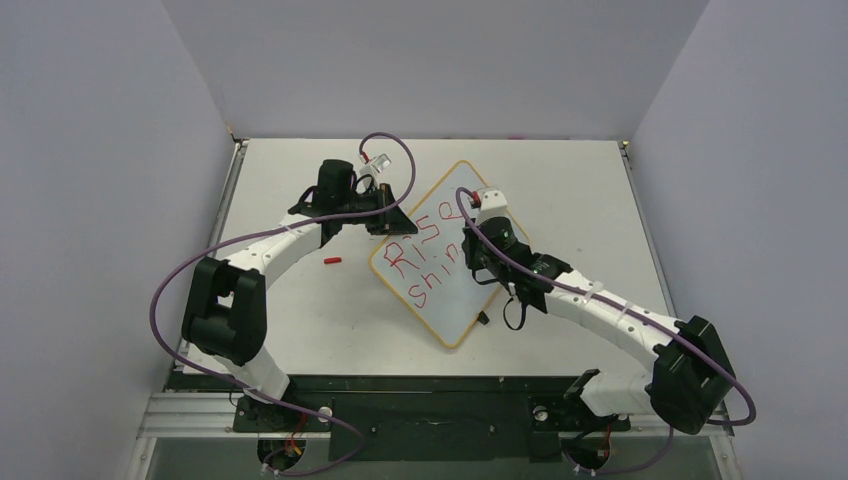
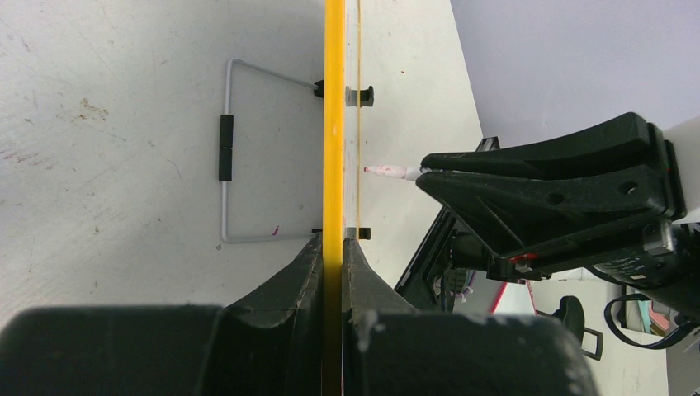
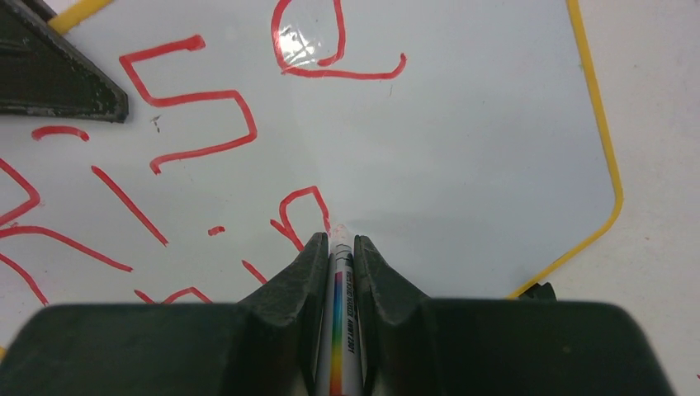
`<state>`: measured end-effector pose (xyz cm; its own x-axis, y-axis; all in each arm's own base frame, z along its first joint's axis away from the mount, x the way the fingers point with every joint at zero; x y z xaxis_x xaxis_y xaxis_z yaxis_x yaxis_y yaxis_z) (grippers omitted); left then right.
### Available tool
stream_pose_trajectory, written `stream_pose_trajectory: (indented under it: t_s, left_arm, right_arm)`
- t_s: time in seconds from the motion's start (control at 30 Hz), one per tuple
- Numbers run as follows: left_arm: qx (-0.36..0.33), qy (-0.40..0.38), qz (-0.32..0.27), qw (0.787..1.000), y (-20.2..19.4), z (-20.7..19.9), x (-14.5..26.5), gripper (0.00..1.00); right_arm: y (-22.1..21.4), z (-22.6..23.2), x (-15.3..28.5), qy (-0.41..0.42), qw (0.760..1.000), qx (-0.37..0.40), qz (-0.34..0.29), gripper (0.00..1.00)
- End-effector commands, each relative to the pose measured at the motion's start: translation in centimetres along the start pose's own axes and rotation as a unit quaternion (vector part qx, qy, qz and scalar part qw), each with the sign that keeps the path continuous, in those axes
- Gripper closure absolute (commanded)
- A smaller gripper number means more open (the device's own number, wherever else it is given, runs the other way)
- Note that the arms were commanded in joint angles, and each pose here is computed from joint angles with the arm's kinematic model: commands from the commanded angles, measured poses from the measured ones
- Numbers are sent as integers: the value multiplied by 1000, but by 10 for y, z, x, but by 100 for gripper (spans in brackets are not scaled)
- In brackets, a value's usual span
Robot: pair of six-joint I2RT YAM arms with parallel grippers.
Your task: Write a sentence on the whiteboard
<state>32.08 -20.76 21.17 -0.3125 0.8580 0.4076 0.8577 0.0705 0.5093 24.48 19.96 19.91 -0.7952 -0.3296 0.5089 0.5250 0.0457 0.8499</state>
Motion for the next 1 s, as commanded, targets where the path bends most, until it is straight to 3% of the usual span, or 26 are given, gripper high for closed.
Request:
stream_pose_trajectory:
  t_s: [0.0, 0.97]
  left_arm:
    - [-53, -7, -40, 998, 16, -14, 11, 100]
    - [-49, -2, -36, 998, 16, -9, 8, 100]
  right_arm:
    - [38, -2, 8, 1, 999, -10, -54, 100]
    - [46, -4, -15, 17, 998, -24, -47, 100]
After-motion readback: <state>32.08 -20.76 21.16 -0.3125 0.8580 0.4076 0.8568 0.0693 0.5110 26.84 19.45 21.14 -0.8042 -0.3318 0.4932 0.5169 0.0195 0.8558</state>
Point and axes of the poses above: each gripper's point midway between its finger pads, its own x axis back along the fingers, its own z axis along the line the jaws close on, y = z × x, the point moved 8 cm from there along x, back along the fingers, and after that the axes turned 2 degrees about -x, right-handed, at the moved point
